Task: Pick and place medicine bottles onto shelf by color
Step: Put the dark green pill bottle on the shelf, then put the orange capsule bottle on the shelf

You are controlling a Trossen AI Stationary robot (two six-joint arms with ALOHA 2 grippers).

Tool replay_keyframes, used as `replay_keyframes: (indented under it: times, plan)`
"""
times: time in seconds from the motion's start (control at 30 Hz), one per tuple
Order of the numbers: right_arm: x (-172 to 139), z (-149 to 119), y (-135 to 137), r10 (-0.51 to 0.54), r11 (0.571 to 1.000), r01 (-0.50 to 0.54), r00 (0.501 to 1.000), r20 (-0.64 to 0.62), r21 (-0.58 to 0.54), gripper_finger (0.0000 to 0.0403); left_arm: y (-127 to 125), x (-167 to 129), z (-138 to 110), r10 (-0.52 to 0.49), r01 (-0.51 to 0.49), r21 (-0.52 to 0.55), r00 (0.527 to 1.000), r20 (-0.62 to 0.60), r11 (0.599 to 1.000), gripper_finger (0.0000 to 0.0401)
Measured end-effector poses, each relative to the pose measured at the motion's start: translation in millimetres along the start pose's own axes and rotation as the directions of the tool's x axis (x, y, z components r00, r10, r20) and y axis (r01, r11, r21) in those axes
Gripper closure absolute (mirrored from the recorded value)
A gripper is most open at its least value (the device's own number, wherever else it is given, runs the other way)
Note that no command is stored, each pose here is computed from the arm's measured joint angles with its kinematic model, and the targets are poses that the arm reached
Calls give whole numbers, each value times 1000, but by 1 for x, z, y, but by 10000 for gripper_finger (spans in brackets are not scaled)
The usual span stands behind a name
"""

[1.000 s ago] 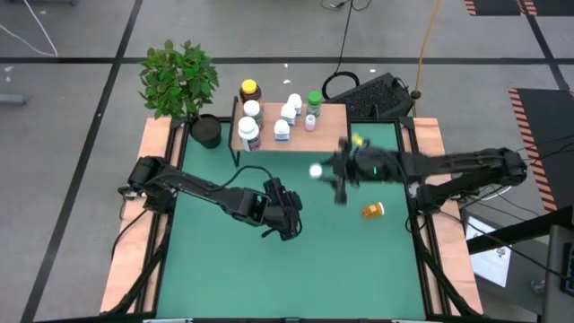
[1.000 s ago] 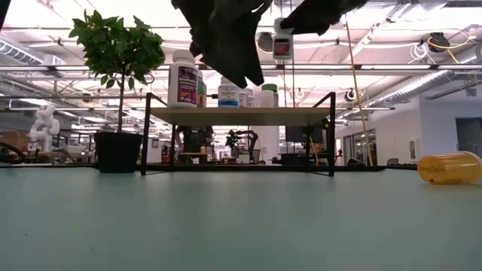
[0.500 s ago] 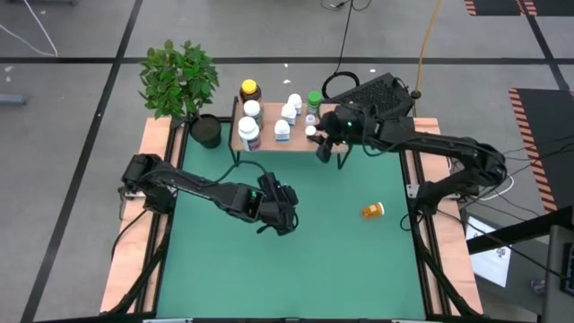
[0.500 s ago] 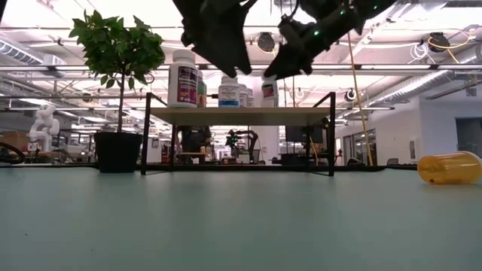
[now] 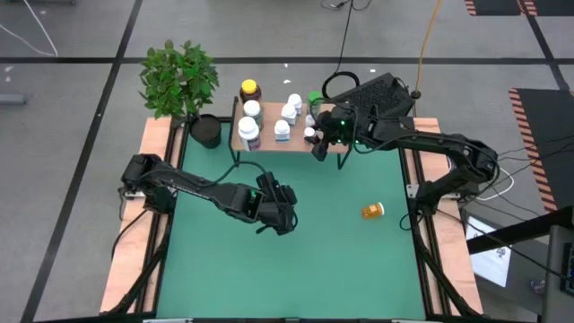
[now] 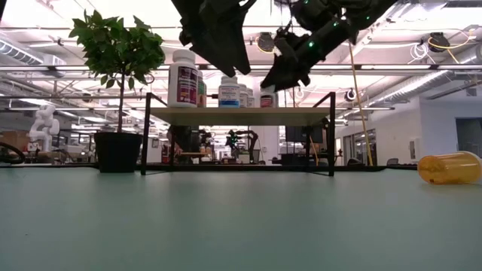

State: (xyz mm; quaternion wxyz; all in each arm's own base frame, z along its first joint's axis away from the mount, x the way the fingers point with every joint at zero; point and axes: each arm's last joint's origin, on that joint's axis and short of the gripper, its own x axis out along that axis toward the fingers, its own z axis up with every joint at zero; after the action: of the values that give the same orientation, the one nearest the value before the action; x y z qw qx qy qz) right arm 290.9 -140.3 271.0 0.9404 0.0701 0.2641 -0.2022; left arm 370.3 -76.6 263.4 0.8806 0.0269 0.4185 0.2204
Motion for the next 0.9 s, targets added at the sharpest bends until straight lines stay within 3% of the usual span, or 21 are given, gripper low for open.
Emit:
replay_keyframes:
  times: [0.17, 0.3, 0.5, 0.7, 0.9]
  plan:
    - [-20, 8, 1, 1, 1000, 0, 999, 41, -23, 159, 1, 0, -2, 8, -8, -1, 1000, -20, 1000, 127]
    - [-56, 13, 8, 20, 999, -18, 998, 54, -34, 138, 3, -1, -6, 45, -46, -10, 998, -47, 999, 127]
    - [-111, -9, 29, 37, 998, -30, 988, -152, 50, 135, 1, -1, -9, 111, -112, -15, 993, -33, 994, 127]
    - [-147, -44, 57, 98, 995, -93, 889, -447, 33, 152, -9, 12, -6, 70, -70, -34, 998, -5, 997, 127]
    - [-153, -87, 82, 101, 994, -100, 784, -613, 35, 166, -16, 25, -11, 69, -69, 17, 997, -29, 997, 127]
